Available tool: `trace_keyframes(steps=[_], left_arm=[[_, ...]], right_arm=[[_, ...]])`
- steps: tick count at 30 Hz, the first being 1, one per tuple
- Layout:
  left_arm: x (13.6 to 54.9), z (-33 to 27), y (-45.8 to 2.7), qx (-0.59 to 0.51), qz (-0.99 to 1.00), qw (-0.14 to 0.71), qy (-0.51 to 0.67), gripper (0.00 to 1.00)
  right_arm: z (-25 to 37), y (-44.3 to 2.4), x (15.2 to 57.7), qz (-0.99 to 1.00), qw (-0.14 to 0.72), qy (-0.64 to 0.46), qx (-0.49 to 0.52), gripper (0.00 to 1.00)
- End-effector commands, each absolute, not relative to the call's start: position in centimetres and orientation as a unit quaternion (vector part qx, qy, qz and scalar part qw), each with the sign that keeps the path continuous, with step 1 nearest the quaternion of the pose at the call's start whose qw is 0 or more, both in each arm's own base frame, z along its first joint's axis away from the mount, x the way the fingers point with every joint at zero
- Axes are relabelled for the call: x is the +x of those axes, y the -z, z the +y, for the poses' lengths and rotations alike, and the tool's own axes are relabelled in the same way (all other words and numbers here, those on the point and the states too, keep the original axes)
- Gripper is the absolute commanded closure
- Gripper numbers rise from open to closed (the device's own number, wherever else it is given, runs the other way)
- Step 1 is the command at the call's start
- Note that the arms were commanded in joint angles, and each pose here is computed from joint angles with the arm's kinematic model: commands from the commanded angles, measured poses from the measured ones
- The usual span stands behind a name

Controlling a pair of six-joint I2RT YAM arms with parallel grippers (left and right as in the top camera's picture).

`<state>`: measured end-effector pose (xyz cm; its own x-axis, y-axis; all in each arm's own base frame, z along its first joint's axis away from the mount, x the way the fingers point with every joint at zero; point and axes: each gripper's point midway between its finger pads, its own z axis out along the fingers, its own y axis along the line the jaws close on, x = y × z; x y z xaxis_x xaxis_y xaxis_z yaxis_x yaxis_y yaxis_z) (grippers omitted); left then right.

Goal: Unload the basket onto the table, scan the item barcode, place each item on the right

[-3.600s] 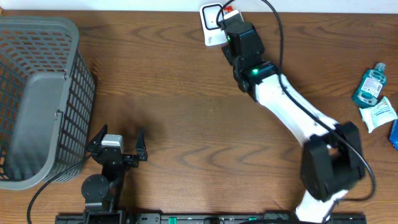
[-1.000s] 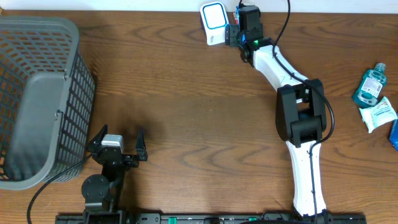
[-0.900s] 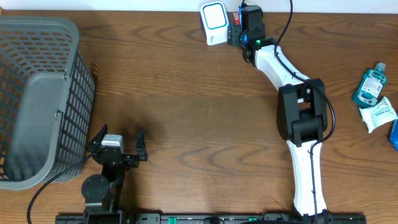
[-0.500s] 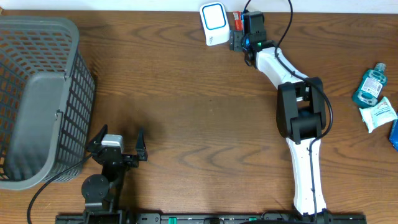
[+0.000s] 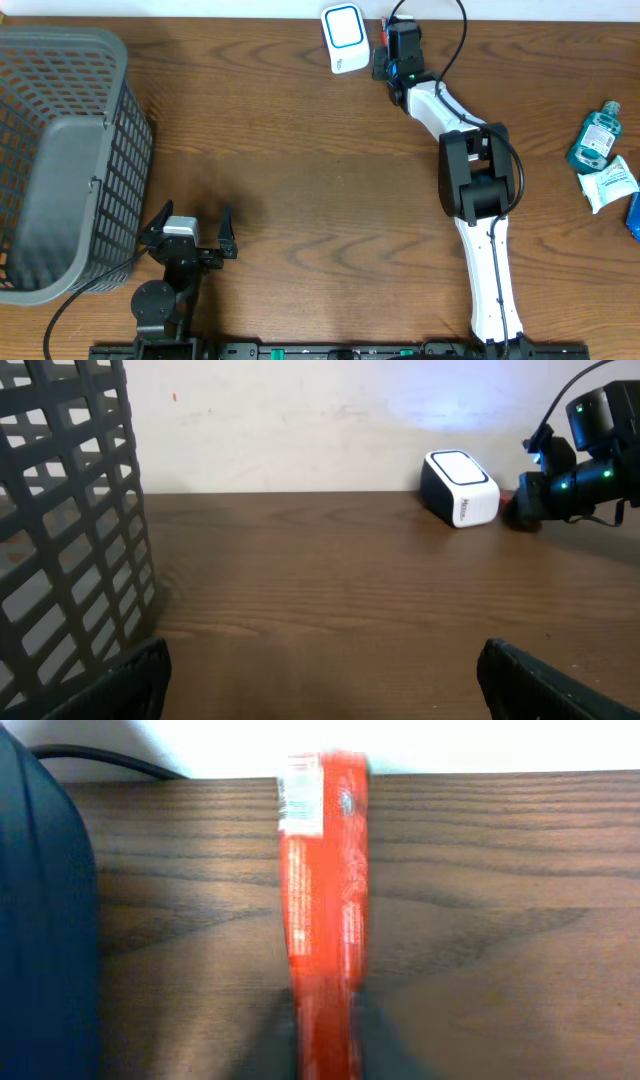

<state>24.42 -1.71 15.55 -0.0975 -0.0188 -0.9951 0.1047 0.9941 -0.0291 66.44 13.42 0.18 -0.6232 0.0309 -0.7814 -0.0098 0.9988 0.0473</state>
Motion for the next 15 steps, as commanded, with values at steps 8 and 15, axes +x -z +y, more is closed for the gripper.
trace_keyframes(steps=[8,15], left_arm=[[24.4,-1.9,-14.0,0.034,0.755,0.653,0.05,0.02],[24.4,-1.9,-14.0,0.034,0.755,0.653,0.05,0.02]], right_arm=[[10.3,2.6,58.4,0.969,0.245,-0.011,0.027,0.99],[14.0,-6.2,49.8,0.984,0.114,-0.133,0.014,0.99]])
